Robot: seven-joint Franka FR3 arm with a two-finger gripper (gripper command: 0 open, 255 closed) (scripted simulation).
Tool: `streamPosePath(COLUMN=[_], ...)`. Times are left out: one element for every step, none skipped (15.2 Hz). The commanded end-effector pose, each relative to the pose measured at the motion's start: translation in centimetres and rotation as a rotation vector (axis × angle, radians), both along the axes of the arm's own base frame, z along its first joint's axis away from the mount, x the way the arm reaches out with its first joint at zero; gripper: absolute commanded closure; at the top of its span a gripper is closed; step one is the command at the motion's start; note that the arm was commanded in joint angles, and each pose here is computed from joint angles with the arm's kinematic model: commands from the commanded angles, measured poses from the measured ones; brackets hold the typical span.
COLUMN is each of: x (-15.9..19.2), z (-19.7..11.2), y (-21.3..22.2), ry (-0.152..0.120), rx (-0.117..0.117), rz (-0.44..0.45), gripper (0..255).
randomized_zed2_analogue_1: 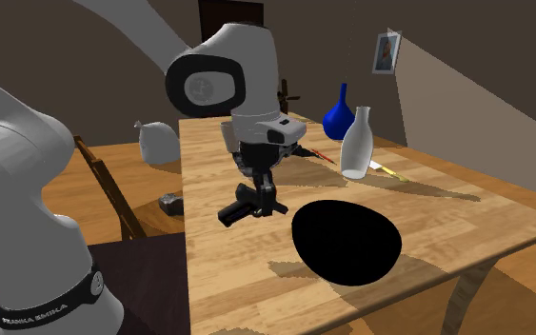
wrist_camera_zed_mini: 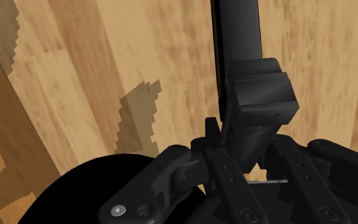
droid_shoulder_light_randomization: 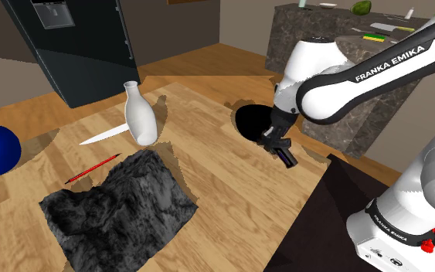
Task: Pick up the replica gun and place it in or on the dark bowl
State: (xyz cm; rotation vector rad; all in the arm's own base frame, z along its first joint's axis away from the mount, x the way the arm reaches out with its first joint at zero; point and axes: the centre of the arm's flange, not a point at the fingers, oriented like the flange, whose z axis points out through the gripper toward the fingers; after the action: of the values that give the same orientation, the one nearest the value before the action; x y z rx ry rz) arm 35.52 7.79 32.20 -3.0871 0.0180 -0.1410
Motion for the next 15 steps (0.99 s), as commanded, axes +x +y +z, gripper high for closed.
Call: streamPosePath(x=[0.0, 0.0, 0.0, 0.0, 0.0, 0.0, 0.0, 0.0, 0.0, 0.0, 0.0, 0.0, 0.0, 0.0, 0.0], z=[1.0, 1.6, 2.1, 2.6, 3.1, 3.7, 4.2, 4.7, 5.3, 5.8, 6.3, 6.8, 7.4, 7.9, 8.4], y=[-0.1, -0.1, -0.1, -0.1, -0.1, -0.1, -0.1, -0.1, -0.1, -0.1, -0.1, -0.1, -0.1, -0.1, -0.1], ry=[0.001, 0.001, 0.001, 0.001, 0.001, 0.001, 0.001, 0.001, 0.001, 0.001, 0.001, 0.001, 0.001, 0.001, 0.001], rx=[0.000, 0.000, 0.000, 0.000, 0.000, 0.000, 0.000, 0.000, 0.000, 0.000, 0.000, 0.000, 0.000, 0.000, 0.000], rz=[0.000, 0.000, 0.000, 0.000, 0.000, 0.000, 0.000, 0.000, 0.000, 0.000, 0.000, 0.000, 0.000, 0.000, 0.000], gripper=[255, 255, 255, 255, 255, 255, 255, 255, 255, 255, 255, 255, 255, 255, 255])
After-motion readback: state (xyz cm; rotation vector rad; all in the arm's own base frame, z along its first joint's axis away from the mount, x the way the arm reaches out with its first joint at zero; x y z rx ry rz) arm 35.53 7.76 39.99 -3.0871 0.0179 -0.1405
